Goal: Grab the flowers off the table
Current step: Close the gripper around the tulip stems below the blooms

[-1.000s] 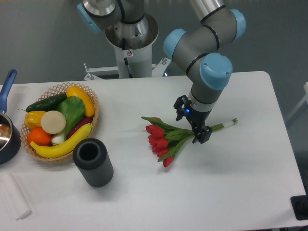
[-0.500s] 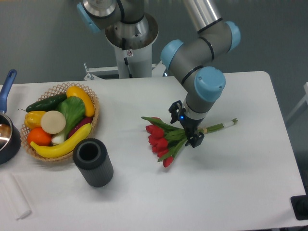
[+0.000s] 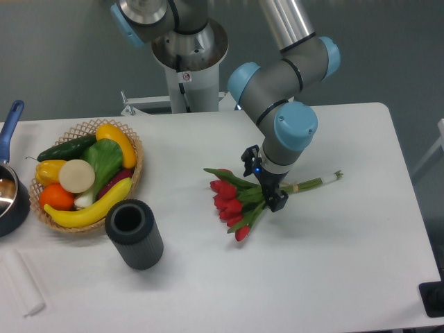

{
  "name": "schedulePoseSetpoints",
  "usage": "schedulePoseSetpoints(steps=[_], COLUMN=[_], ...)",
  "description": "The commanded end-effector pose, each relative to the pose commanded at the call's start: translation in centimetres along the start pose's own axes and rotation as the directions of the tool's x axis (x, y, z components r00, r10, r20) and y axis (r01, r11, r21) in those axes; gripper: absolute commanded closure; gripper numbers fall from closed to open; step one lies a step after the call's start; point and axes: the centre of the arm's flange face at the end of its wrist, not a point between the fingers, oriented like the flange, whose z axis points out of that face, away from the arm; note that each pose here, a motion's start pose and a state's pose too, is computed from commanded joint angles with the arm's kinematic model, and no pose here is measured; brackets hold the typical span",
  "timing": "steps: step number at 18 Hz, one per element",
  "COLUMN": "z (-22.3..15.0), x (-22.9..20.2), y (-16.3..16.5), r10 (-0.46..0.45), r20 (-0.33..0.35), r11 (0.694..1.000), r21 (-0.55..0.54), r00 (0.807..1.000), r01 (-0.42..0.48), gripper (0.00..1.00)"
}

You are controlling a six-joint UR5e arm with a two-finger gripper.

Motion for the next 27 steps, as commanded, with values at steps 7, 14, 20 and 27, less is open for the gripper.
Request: schedulePoseSetpoints(steps=[7,14,20,27], z=[1.8,3.0,3.4,3.1], x=[-0.7,-0.7,-0.6,-0.5], y=[0.3,0.3,0.3,0.2], r10=[-0.018,-0.019,-0.018,-0.019], r20=[0.001,-0.01,-0.01,-0.006], r11=[1.0,1.0,1.0,1.0], r21=[0.005,0.006,0.004,0.004], r00=[1.0,1.0,1.0,1.0], r01=[0.018,0.019,0.018,0.019], gripper=[0.0,0.0,0.0,0.35])
